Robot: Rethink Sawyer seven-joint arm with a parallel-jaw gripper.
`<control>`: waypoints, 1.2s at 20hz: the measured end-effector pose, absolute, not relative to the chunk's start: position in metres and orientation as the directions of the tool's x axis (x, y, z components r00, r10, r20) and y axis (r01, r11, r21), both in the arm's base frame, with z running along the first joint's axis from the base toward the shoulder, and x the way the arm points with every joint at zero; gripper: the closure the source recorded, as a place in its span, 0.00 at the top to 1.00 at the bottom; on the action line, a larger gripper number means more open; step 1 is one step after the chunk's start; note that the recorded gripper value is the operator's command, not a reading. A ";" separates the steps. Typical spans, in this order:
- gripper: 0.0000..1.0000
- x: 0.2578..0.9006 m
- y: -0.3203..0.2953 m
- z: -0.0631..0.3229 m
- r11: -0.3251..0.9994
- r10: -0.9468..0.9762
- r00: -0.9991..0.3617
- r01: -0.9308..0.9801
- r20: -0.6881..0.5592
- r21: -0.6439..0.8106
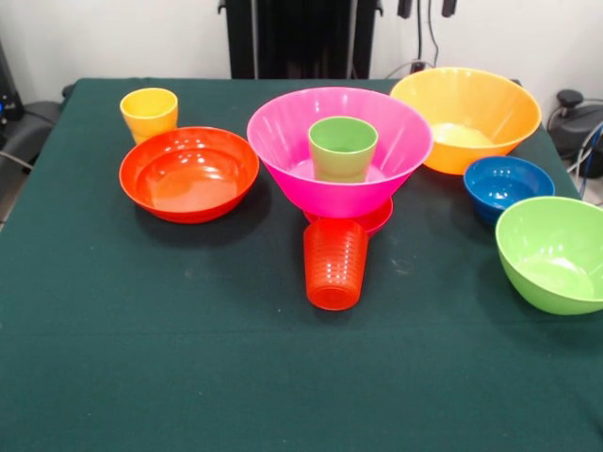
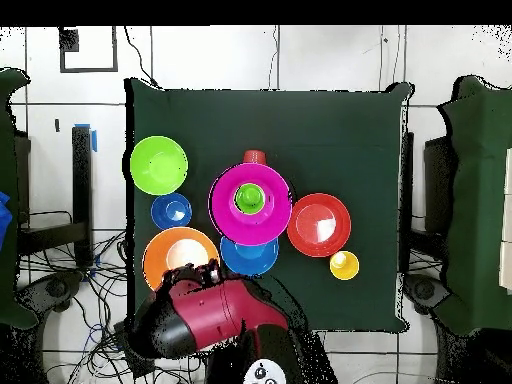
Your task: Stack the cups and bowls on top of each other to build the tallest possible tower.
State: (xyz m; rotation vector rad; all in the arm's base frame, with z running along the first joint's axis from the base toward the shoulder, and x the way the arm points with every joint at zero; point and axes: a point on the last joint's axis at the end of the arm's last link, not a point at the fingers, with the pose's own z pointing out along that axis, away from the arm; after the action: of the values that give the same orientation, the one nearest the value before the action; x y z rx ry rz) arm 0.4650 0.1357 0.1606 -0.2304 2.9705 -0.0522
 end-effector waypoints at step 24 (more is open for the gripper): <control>1.00 0.553 0.069 0.174 0.998 -0.023 -0.962 -0.008 -0.272 -0.055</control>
State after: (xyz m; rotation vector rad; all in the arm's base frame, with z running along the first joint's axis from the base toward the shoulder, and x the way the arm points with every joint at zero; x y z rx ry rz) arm 0.5527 0.0688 0.1735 -0.0229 2.8645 -0.0772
